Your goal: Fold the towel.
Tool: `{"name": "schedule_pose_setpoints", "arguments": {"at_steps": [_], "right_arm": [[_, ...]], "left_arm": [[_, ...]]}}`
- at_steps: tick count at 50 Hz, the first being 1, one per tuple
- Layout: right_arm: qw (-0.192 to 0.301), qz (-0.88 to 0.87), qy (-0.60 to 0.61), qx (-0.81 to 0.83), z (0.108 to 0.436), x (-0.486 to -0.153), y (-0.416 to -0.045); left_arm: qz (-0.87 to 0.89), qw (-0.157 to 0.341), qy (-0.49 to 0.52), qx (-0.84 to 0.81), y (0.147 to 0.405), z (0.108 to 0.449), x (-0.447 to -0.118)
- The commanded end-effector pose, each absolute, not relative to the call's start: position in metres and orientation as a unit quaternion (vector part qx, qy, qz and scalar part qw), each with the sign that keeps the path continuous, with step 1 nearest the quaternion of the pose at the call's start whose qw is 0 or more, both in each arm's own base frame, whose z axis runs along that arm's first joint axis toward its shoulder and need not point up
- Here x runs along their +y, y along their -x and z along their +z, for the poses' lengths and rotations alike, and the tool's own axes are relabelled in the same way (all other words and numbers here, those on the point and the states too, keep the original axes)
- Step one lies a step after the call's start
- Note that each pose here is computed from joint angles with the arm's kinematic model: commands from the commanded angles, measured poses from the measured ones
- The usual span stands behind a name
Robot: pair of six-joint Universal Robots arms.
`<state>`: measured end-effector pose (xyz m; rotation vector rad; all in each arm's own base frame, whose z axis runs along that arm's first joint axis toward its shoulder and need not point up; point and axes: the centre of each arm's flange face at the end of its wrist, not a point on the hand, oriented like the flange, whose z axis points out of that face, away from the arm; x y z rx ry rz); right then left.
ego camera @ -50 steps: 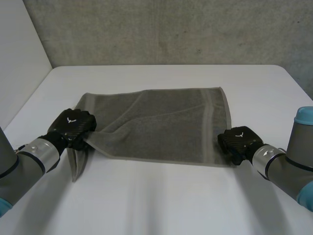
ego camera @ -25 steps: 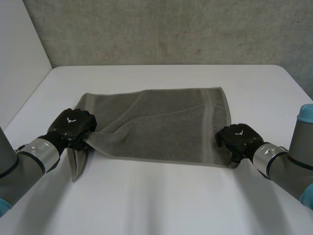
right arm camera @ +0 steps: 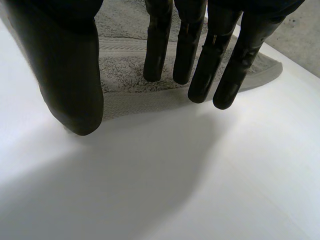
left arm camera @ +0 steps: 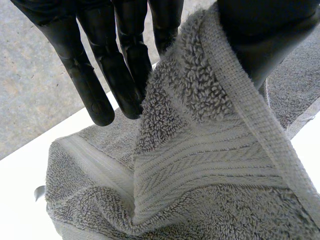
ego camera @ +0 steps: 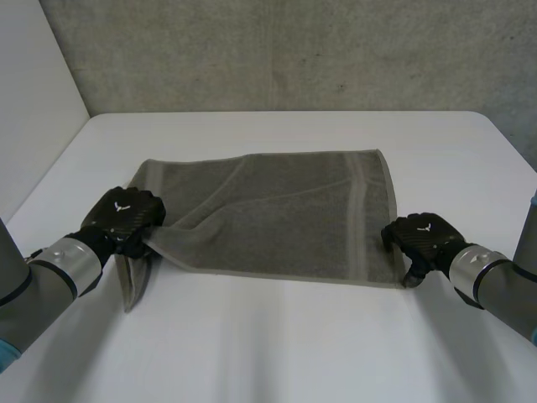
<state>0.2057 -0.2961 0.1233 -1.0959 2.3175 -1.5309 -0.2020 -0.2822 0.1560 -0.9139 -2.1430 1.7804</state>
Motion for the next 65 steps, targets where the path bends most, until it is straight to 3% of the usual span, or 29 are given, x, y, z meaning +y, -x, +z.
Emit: {"name": "schedule_pose_setpoints", "arguments": {"at_steps": [1, 65], "right_arm": [[0.083, -0.510, 0.364, 0.775, 0.1223, -0.2949, -0.2074], [0.086, -0.502, 0.373, 0.775, 0.1225, -0.2870, -0.2090]], "left_arm": [[0.603, 0.105, 0.310, -0.727, 0.2024, 0.1555, -0.2820], [0.598, 0.108, 0.311, -0.730, 0.2027, 0.1521, -0.2796]]}}
